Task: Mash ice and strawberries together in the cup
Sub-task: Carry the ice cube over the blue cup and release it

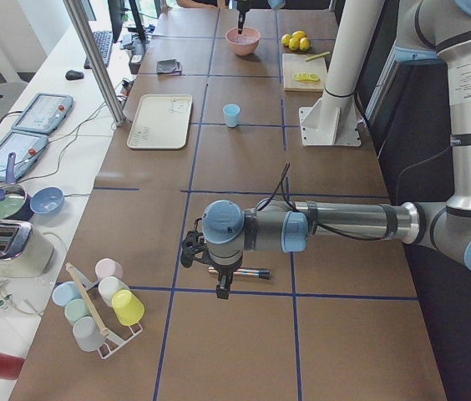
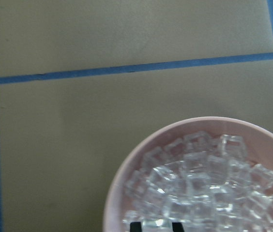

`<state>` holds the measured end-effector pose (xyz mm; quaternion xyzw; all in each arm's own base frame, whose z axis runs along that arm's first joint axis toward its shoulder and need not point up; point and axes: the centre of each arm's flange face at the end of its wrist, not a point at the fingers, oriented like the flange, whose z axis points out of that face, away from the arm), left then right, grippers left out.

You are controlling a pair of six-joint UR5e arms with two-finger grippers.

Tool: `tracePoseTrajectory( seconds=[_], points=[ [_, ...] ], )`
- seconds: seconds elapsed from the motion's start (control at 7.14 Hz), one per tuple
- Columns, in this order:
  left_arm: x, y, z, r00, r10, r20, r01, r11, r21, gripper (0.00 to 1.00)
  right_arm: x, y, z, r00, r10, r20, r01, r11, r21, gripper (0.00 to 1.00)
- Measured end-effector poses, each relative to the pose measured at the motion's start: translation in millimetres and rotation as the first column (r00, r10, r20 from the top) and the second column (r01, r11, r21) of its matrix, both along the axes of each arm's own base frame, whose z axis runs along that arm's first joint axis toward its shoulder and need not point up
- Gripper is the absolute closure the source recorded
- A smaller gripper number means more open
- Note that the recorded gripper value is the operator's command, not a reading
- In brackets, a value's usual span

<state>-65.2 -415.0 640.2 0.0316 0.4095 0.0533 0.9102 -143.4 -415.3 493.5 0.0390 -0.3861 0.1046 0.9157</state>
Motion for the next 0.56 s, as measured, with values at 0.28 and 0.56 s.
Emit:
tracePoseTrajectory(
  seconds=[0.28,0.56],
  points=[
    [0,0,-1,1.000,0.000,0.000,0.000,1.000,0.002,0.00,-52,-16,-92,0.973,0.124,0.196,-0.095,0.984,-0.149,1.00],
    [0,0,-1,1.000,0.000,0.000,0.000,1.000,0.001,0.00,-146,-13,-195,0.925,0.197,0.324,-0.101,0.952,-0.290,1.00]
  ],
)
